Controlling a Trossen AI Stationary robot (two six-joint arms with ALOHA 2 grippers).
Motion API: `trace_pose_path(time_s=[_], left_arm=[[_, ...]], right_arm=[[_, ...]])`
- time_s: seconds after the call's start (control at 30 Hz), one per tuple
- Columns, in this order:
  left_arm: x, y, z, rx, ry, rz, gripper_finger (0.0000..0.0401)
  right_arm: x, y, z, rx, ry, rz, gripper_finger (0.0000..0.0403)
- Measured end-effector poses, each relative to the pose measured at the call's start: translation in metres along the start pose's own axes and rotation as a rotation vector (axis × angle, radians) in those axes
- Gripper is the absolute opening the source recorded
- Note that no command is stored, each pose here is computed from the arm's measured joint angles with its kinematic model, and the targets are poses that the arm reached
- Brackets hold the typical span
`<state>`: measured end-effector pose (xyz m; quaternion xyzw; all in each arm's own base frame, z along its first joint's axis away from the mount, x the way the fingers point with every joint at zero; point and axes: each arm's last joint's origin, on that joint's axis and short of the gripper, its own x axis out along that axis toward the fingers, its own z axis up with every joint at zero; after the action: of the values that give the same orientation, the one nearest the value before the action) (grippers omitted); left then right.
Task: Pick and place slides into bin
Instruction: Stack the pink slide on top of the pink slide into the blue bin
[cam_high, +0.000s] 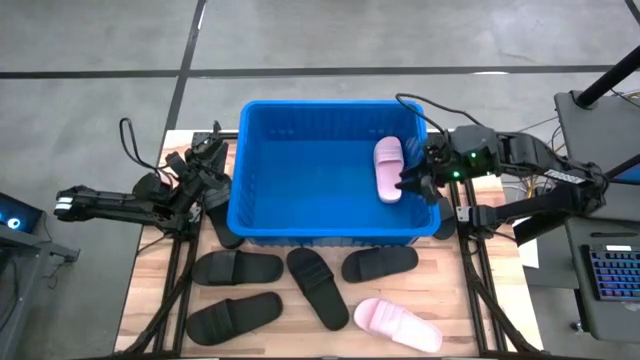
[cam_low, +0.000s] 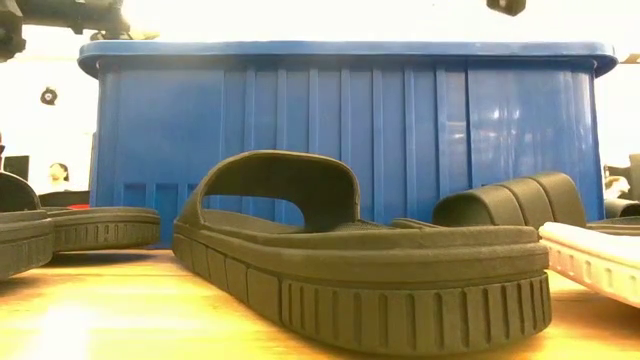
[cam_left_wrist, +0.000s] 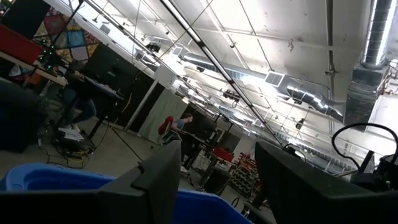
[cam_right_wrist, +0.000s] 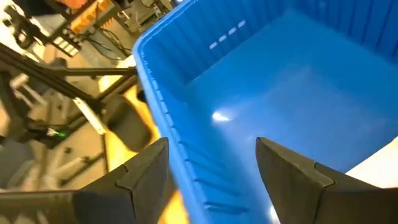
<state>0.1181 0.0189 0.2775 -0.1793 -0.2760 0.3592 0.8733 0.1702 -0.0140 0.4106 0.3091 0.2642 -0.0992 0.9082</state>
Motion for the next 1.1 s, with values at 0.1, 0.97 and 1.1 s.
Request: trace_pose_path(time_s=[0.1, 0.97, 1.1], left_arm=[[0.000, 0.000, 0.000, 0.001, 0.001, -0.001, 0.0192], [-0.001, 0.000, 0.002, -0.007, -0.005, -0.018, 0.0192], [-0.001, 0.000, 0.002, -0.007, -0.005, -0.018, 0.0192]], right_arm=[[0.001, 0.005, -0.004, 0.097, 0.022, 0.024, 0.0230], [0.014, 0.057, -0.053, 0.344, 0.331, 0.120, 0.0230], [0.016, 0.065, -0.065, 0.354, 0.397, 0.110, 0.0230]])
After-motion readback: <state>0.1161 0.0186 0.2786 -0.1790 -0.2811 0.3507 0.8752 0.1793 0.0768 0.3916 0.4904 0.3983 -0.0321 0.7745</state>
